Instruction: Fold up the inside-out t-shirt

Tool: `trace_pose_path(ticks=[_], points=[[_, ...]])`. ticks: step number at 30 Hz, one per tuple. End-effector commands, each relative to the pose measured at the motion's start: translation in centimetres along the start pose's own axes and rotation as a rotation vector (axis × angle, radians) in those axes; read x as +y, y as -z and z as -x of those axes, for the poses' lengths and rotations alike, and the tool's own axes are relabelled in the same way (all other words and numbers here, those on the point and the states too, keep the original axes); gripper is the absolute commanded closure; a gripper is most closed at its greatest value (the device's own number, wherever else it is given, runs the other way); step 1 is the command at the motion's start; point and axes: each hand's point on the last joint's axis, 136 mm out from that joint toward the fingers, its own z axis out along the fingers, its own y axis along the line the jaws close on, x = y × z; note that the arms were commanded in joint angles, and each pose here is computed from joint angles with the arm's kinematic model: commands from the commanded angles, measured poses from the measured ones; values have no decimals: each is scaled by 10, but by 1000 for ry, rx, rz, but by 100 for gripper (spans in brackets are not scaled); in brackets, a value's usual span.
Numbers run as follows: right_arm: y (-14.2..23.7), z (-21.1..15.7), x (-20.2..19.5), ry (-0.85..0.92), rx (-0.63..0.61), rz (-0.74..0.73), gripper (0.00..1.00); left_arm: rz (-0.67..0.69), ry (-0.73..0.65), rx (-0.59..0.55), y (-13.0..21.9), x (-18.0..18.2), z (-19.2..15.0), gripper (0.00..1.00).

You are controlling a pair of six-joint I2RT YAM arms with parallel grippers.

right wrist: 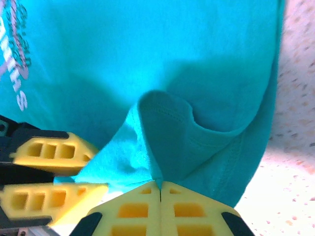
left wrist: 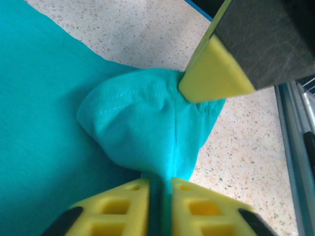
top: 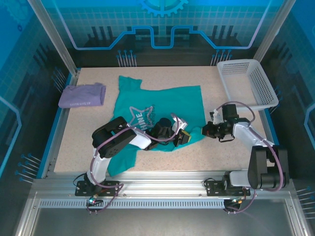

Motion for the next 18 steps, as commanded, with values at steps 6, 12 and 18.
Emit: trace_pose_path(ticks=[6,12,18], points=[[12,43,-25,-95,-163,-6,100,217,252,-129,87,34,17,46],[6,54,-33,-130,-167,17,100,633,561,-50,192,88,-39,46],[4,56,-33,-130,-172,24,100,882,756,-12,267,119,-70,44]])
